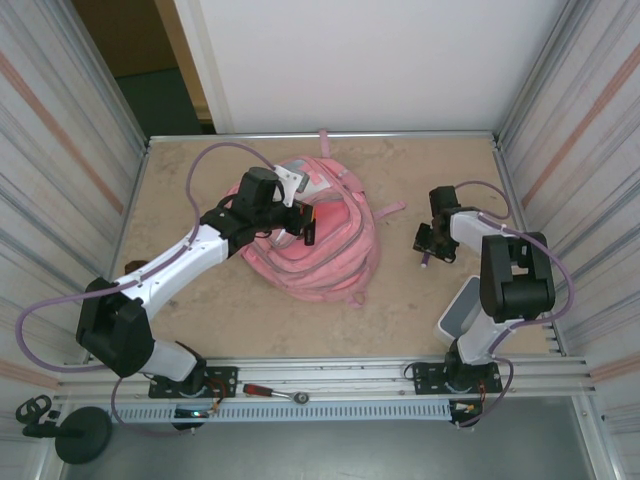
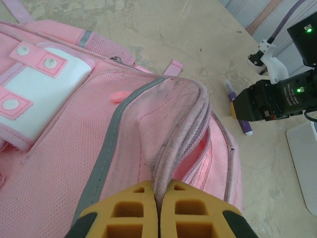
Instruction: Pack books, pencil case, and school supplies into a backpack
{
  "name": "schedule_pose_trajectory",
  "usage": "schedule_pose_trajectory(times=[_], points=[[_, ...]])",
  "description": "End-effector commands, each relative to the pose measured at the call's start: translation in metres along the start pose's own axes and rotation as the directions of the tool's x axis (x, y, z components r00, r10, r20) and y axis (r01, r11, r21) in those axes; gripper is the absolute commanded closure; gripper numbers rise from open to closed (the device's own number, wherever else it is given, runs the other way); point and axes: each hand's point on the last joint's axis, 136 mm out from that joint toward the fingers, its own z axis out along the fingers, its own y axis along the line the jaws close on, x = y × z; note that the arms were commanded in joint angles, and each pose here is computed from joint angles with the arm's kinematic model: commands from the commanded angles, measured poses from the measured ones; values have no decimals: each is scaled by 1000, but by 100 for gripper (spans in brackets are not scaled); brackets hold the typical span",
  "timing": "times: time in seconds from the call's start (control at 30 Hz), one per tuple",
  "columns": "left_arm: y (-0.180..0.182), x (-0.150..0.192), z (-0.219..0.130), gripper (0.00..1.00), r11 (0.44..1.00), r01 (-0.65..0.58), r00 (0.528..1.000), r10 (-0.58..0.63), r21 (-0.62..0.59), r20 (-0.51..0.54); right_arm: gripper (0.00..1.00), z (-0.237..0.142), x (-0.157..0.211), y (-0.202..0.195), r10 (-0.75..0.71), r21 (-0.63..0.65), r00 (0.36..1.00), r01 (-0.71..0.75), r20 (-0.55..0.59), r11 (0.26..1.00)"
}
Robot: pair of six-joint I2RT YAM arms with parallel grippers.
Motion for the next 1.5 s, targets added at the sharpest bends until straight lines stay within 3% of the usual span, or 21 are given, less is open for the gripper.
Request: schedule_pose_trajectory(times=[0.0,0.17,0.3,0.53,0.63,0.77,1.1,1.23,1.47], points=[[-16,-18,-18,100,999,-20,997,16,48,77,70,4,1,-3,-9,19,999,9,-38,1000],[-14,-14,-20,100,999,-27,997,25,38,68,87,7,1,-1,-15,14,999,16,-52,1000],[-12,-14,-22,100,999,-35,997,34,21,67,92,-3,-1,4,-23,-18,1000,23,-11,1000],[-11,-12,-17,100,999,-25,998,23,23,62,93,-68,-3,49,-50,-269,988,88,145,959],[-11,-13,-15,100,999,-19,998,17,28,62,93,-101,1,73,-58,-393,980,131,192,910],[-11,-14,-13,100,999,-17,998,15,28,60,91,-136,22,119,-112,-586,977,197,179,786],[-14,-11,-12,100,999,-13,998,11,36,57,91,-184,73,213,-299,-748,930,352,213,563],[-15,-10,-11,100,999,-12,999,11,37,52,91,-186,85,239,-336,-774,919,363,205,519],[-18,-12,-13,100,999,-17,998,15,42,58,91,-169,98,265,-375,-785,915,340,149,517]])
